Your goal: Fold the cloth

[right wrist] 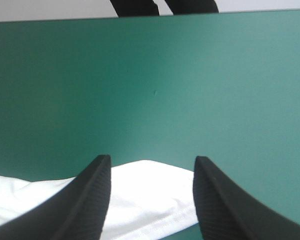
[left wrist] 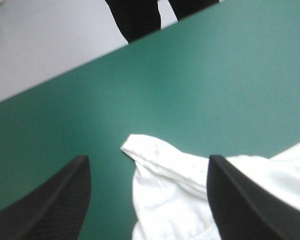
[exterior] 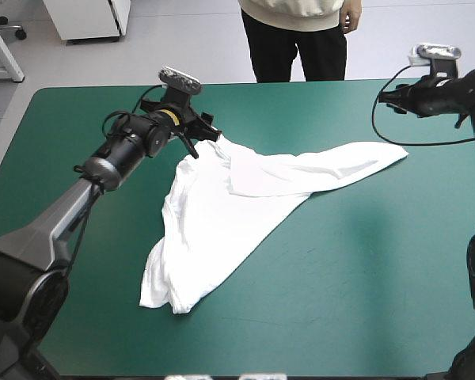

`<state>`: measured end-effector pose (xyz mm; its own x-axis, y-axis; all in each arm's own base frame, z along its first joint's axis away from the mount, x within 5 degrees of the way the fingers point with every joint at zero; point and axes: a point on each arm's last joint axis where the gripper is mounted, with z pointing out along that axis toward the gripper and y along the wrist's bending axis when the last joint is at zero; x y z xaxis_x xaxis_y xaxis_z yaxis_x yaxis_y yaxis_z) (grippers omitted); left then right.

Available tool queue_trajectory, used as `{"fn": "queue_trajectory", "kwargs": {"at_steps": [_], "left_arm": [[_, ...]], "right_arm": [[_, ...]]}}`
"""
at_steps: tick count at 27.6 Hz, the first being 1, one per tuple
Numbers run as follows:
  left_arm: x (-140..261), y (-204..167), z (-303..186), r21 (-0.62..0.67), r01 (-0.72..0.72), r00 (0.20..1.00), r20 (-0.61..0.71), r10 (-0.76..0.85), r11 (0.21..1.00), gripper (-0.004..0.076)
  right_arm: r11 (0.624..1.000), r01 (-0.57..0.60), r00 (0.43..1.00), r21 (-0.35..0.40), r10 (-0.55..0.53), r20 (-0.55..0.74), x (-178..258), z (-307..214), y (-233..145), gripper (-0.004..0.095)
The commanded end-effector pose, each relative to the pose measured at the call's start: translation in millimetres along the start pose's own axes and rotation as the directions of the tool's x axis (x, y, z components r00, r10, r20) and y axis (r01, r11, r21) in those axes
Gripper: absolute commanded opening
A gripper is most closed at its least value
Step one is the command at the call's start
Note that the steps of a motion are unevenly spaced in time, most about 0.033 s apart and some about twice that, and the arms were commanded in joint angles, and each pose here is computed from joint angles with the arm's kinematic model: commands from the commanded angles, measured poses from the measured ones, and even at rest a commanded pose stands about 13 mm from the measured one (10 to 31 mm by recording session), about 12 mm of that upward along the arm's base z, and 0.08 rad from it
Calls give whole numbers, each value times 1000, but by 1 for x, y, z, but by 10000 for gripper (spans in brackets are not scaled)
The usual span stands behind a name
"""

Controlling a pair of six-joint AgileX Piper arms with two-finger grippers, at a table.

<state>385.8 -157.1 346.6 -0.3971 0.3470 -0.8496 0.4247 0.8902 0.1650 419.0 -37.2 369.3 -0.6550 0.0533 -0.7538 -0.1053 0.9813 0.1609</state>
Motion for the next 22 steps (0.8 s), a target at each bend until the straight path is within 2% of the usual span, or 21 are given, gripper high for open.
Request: {"fn": "queue_trajectory", "kwargs": {"at_steps": [1, 3, 8, 15, 22], "left_arm": [[-41, 13, -98, -45, -5, 992, 124, 11, 999, 470], [-25, 13, -137, -36, 3, 1000, -21, -4, 999, 470], [29, 4, -169, 10, 37, 959, -282, -33, 999, 470], [105, -10, -211, 7, 174, 905, -395, -157, 985, 470], [175, -29, -192, 38, 243, 829, -527, -187, 969, 470]], "right_arm": [[998, 62, 987, -9, -61, 146, -29, -94, 25, 491], [995, 97, 977, -12, -93, 193, -28, -139, 40, 489], [990, 140, 954, -10, -132, 270, -22, -198, 61, 488], [986, 166, 944, -21, -153, 293, -5, -247, 80, 486], [983, 160, 950, -86, -129, 286, -3, -248, 86, 486]]}}
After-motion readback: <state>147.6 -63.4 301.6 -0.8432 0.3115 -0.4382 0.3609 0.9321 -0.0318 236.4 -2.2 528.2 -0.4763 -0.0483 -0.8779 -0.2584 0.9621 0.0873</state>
